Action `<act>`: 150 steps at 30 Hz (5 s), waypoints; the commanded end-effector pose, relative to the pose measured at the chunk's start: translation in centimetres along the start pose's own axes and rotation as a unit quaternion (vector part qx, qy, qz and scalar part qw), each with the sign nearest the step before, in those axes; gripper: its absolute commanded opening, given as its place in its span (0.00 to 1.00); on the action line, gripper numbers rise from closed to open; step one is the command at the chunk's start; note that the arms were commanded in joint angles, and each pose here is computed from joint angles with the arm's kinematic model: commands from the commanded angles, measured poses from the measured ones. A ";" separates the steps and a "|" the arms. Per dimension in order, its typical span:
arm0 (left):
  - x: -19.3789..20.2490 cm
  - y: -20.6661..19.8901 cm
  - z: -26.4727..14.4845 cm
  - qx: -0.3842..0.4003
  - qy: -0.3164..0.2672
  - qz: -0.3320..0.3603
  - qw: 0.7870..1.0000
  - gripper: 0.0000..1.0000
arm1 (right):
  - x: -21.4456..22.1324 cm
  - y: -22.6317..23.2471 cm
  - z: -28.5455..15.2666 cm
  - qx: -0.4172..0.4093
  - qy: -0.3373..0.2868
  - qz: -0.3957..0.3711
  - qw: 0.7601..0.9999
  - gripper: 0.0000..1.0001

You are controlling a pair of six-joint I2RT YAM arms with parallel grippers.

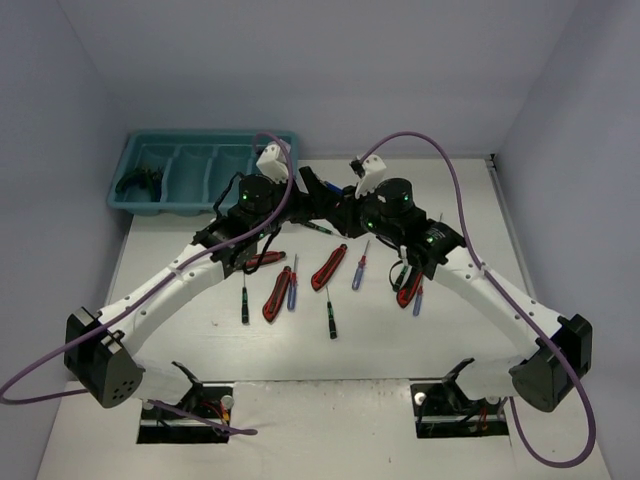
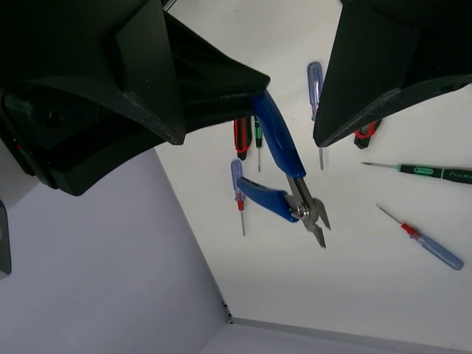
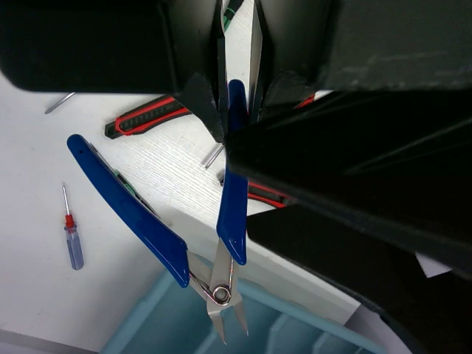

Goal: Sort the tools into containers

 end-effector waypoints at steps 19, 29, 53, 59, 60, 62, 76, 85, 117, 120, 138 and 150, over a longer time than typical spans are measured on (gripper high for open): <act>-3.1 -2.4 0.6 0.033 -0.059 -0.011 0.998 0.06 | -4.7 2.6 -1.7 -0.044 -0.091 -0.001 0.995 0.02; -4.0 0.9 -0.2 -0.005 -0.051 0.028 0.998 0.00 | -4.0 1.9 -1.5 -0.032 -0.085 -0.007 0.996 0.55; -20.1 39.0 -15.2 -0.314 0.038 0.138 0.938 0.00 | 6.3 -5.0 -2.1 0.015 0.036 0.028 0.999 0.69; -20.9 44.8 -14.0 -0.329 0.067 0.185 0.924 0.00 | 7.9 -6.7 -1.7 0.013 0.067 0.055 0.996 0.70; -20.7 45.7 -13.8 -0.332 0.072 0.189 0.922 0.00 | 8.0 -7.0 -1.7 0.013 0.070 0.058 0.996 0.70; -20.6 47.3 -13.6 -0.343 0.078 0.197 0.915 0.00 | 8.1 -7.3 -1.6 0.013 0.075 0.063 0.995 0.70; -16.5 54.3 -10.0 -0.329 0.093 0.185 0.921 0.21 | 9.0 -8.7 -0.6 0.032 0.101 0.075 0.991 0.71; -22.0 51.8 -11.9 -0.383 0.005 0.228 0.895 0.78 | 8.2 -9.3 -1.0 0.051 0.085 0.072 0.992 0.72; 14.7 16.7 -8.9 -0.158 0.304 0.209 0.916 0.85 | 4.3 -11.9 -8.6 0.174 -0.027 0.013 0.984 0.78; 17.4 16.9 -8.3 -0.161 0.320 0.177 0.917 0.84 | 4.8 -12.1 -8.8 0.179 -0.025 0.015 0.984 0.78; 23.8 18.5 -6.8 -0.212 0.383 0.166 0.884 0.26 | 5.1 -11.9 -9.6 0.181 -0.032 0.024 0.983 0.78; 5.3 13.7 -10.2 -0.259 0.203 0.263 0.907 0.00 | 3.0 -11.3 -10.0 0.181 -0.054 0.018 0.982 0.79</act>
Point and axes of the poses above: each gripper's point midway between its finger pads, its own z axis out along the fingers, its own y axis along the line the jaws close on, x = y × z, the point moved 2 cm from there along -z, back along the fingers, and after that the axes turned 7 degrees about z, right-handed, at the moved point
